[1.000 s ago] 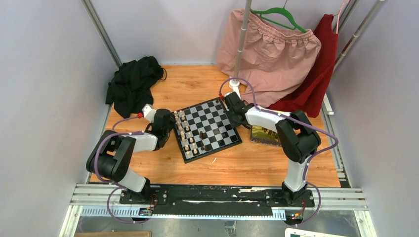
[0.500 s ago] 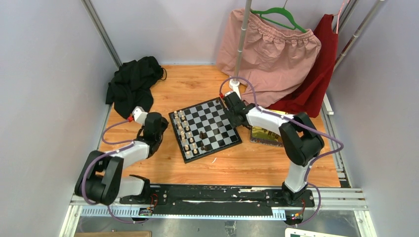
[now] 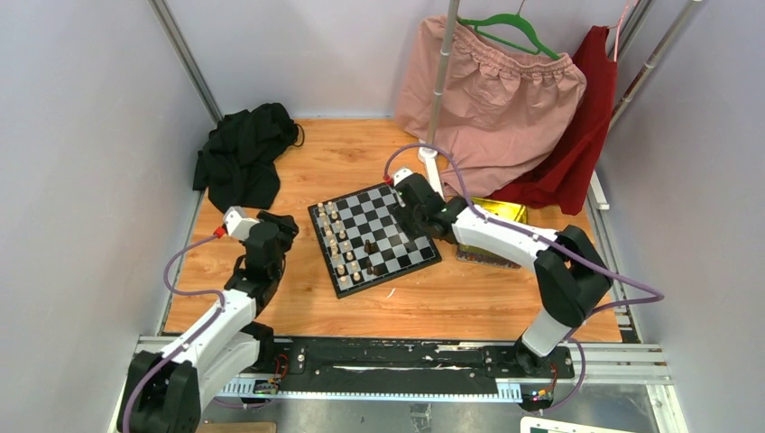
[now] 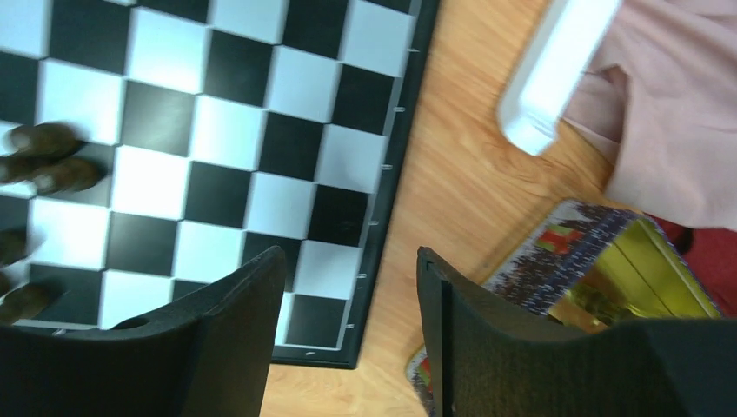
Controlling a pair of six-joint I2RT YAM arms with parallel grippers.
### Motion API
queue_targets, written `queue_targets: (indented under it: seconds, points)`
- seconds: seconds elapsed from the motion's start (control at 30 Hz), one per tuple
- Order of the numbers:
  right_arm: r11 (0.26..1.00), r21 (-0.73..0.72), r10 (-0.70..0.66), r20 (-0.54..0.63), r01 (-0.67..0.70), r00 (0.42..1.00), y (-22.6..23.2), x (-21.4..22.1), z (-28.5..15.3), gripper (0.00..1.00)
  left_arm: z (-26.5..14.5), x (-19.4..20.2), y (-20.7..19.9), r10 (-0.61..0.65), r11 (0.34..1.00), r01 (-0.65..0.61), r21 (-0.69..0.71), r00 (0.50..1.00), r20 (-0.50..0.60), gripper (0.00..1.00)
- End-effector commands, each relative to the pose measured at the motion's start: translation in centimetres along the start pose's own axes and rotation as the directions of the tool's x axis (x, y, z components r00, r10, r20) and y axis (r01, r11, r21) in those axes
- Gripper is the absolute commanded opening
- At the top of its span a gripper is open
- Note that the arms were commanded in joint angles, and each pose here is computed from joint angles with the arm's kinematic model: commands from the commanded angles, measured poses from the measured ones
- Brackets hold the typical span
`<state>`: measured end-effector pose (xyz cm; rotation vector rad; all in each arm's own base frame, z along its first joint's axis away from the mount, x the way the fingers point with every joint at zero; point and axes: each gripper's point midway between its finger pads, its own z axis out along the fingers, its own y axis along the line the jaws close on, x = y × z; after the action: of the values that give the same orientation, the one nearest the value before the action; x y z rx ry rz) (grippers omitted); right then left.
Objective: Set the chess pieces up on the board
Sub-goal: Adjust the chessboard at the center of the board, then pick up the chess piece from the chessboard.
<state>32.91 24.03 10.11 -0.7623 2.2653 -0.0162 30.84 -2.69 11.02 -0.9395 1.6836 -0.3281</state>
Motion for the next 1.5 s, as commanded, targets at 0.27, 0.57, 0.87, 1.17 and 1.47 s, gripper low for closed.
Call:
queue_targets:
  seconds: [0.27,0.57,0.87,1.17,1.47]
  points:
    - [0.955,-0.240,-0.157,0.075,0.171,0.985,8.2,-0.6,-1.9,0.62,-1.1,0.0,1.1,0.050,0.999,-0.050,0.015,0.999,0.006,1.00]
    - [0.912,-0.340,-0.200,0.118,0.229,0.973,11.3,-1.0,-1.4,0.53,-1.3,-0.1,1.6,0.045,0.999,-0.045,0.014,0.999,0.018,1.00]
    - [0.881,-0.394,-0.220,0.145,0.260,0.965,13.1,-1.5,-0.2,0.45,-1.4,-0.3,1.7,0.046,0.999,-0.046,0.015,0.999,0.028,1.00]
    - [0.863,-0.422,-0.229,0.163,0.277,0.960,14.1,-2.1,0.7,0.44,-1.2,-0.4,1.9,0.052,0.999,-0.052,0.003,0.998,0.038,1.00]
    - [0.854,-0.436,-0.234,0.167,0.285,0.958,14.7,-2.4,1.4,0.42,-1.0,-0.4,1.9,0.054,0.999,-0.054,0.000,0.998,0.043,1.00]
